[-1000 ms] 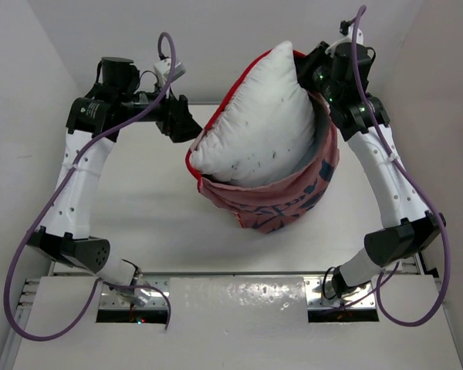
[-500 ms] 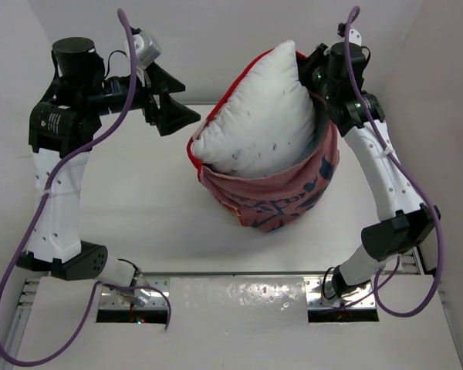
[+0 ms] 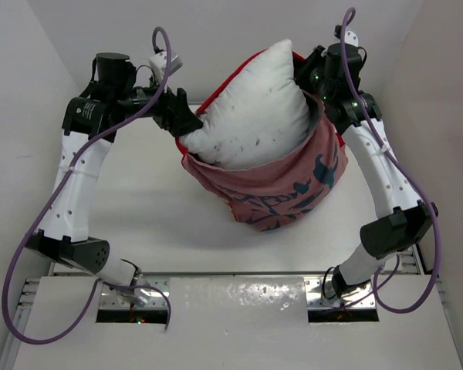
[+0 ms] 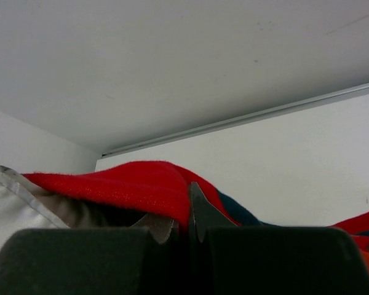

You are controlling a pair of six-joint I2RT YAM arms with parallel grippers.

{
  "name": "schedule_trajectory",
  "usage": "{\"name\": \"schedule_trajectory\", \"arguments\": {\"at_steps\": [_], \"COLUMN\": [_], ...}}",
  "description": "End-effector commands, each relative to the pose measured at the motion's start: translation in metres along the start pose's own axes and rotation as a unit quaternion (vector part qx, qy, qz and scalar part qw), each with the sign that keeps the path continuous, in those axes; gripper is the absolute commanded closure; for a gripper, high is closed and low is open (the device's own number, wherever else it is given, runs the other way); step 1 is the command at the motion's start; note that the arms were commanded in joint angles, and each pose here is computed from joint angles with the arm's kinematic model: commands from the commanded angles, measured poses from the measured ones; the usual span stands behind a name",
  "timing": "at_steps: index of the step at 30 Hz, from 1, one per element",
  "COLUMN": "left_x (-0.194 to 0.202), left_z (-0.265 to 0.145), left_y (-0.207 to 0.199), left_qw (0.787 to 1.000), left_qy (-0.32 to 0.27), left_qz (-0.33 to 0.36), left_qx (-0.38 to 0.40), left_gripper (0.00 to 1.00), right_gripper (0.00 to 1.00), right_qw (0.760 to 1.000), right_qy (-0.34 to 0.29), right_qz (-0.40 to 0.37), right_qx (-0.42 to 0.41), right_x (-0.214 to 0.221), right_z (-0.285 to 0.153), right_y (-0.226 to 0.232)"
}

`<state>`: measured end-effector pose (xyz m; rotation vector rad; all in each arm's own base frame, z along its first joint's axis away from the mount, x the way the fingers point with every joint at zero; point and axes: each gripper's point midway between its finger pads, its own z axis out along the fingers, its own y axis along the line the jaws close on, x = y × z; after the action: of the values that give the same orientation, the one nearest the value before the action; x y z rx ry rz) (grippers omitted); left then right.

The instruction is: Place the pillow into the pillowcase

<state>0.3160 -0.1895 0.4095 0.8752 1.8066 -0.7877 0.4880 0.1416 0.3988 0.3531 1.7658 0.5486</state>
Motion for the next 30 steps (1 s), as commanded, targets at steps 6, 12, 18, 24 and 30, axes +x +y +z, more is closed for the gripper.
{"name": "schedule_trajectory", "arguments": {"at_steps": [6, 12, 18, 24, 30], "left_x": [-0.007, -0.050, -0.120, -0.225, -0.245], "left_z": [-0.002, -0.039, -0.119, -0.239, -0.284], "left_y": [0.010, 0.031, 0.065, 0.031, -0.012], "left_qw": [0.999, 0.985, 0.919, 0.796, 0.760], "left_qy": [-0.010, -0.043, -0.121, -0.317, -0.376], "left_qz": [0.026, 0.082, 0.129, 0.177, 0.219], "left_qx": [-0.034, -0.145, -0.352, -0.483, -0.483], "left_gripper": [0.86, 1.00, 1.00, 1.00, 1.00], "right_gripper": [1.00, 1.00, 1.00, 1.00, 1.00], "right_qw": [1.000, 1.000, 0.996, 0.963, 0.891], "right_qy": [-0.001, -0.013, -0.079, -0.200, -0.295], "right_qz": [-0.013, -0.019, -0.008, 0.025, 0.057], "right_qx": [0.013, 0.015, -0.035, -0.181, -0.340], "right_x": [0.005, -0.012, -0.074, -0.175, -0.209], "right_z": [-0.006, -0.016, -0.053, -0.145, -0.255], "right_y": [-0.009, -0.016, 0.012, 0.101, 0.149]}}
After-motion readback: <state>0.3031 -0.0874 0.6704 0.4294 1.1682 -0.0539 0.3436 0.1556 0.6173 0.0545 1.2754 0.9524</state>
